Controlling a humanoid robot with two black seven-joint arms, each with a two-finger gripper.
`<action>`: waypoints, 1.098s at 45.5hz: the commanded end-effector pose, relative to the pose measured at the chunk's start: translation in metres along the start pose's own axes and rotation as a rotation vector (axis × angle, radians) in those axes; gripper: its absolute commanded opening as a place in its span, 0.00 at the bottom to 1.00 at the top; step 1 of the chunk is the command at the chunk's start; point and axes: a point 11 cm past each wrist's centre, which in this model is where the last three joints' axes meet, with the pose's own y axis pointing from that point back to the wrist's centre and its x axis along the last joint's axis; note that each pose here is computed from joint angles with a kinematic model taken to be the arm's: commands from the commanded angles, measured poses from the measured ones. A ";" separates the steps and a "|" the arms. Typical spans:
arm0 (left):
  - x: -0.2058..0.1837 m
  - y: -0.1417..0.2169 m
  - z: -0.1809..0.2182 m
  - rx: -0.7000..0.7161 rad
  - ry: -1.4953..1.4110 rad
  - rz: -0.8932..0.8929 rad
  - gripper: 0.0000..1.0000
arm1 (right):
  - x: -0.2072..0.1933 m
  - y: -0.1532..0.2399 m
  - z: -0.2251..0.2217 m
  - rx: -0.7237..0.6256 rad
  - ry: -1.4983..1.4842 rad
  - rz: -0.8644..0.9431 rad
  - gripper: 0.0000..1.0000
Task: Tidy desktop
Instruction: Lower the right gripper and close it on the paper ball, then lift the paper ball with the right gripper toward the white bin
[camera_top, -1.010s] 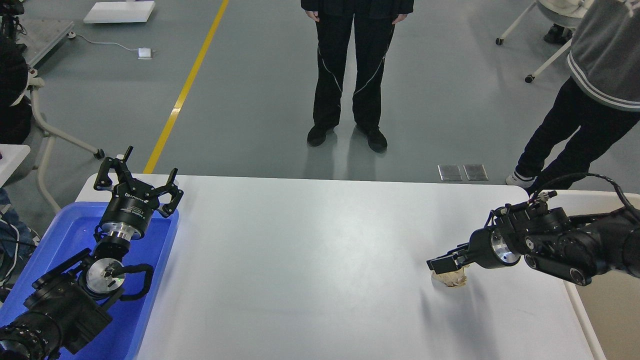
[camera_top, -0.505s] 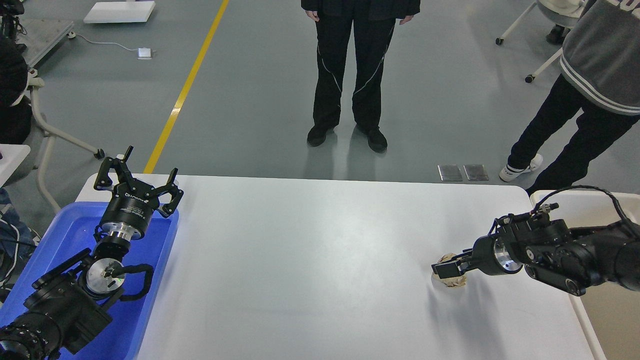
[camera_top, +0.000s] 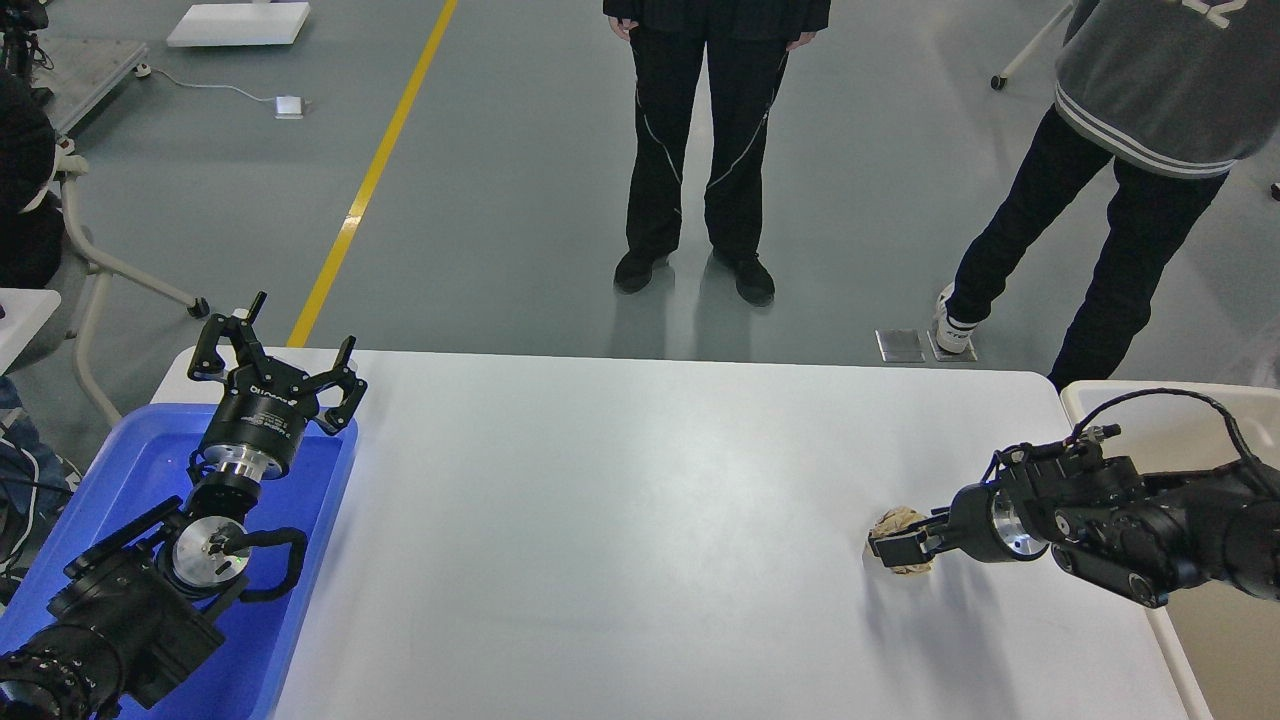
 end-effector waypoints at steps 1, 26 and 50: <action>0.000 0.000 0.000 0.000 0.000 0.000 1.00 | -0.002 -0.001 0.004 -0.012 0.004 0.014 0.98; 0.000 0.000 0.000 0.000 0.000 0.000 1.00 | -0.013 -0.003 0.002 0.048 0.010 0.031 0.59; 0.000 0.000 0.000 0.000 0.000 0.000 1.00 | -0.009 0.003 0.017 0.000 0.006 0.049 0.00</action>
